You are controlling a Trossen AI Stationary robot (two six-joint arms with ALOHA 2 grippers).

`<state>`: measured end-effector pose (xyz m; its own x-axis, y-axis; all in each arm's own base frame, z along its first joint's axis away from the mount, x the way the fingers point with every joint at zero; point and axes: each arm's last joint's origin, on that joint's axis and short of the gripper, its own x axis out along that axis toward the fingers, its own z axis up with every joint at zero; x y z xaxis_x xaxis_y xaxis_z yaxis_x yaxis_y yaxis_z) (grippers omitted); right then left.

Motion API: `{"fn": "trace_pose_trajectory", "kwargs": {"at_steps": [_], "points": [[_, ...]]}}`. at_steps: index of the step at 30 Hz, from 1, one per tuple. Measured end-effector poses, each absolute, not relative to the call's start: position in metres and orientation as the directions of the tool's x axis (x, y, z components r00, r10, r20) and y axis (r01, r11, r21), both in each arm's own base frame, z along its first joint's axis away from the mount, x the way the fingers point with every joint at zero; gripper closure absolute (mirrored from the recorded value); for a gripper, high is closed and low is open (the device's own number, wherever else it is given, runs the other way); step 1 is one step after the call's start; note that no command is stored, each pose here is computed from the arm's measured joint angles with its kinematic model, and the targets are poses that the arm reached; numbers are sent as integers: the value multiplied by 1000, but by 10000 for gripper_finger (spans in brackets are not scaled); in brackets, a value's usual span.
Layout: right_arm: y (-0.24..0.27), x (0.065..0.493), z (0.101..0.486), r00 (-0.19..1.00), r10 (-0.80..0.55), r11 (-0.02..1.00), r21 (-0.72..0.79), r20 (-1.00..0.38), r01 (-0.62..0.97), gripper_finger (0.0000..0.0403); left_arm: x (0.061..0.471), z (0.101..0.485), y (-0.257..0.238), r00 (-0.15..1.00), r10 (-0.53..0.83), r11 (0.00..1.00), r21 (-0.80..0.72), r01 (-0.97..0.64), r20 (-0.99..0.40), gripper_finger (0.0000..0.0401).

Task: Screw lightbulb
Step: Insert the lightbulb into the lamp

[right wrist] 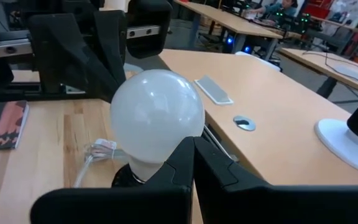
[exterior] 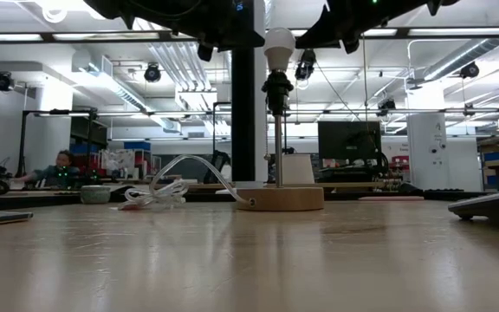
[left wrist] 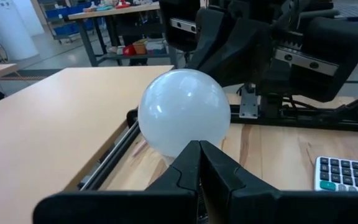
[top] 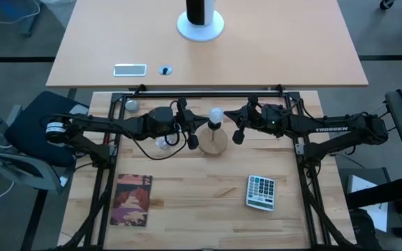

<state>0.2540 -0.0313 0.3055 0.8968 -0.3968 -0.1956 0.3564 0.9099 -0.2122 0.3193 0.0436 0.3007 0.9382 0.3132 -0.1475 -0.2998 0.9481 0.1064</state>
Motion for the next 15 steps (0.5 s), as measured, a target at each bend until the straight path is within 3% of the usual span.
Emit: {"fn": "trace_pose_trajectory", "kwargs": {"at_steps": [6, 15], "points": [[-29, 254, 305, 906, -374, 921, -194, -196, 338, 403, 318, 300, 46, 912, 379, 924, 112, -364, -159, 401], [-29, 254, 305, 897, -397, 912, -194, -195, 361, 403, 314, 302, 44, 915, 364, 931, 88, -353, -175, 401]]}}
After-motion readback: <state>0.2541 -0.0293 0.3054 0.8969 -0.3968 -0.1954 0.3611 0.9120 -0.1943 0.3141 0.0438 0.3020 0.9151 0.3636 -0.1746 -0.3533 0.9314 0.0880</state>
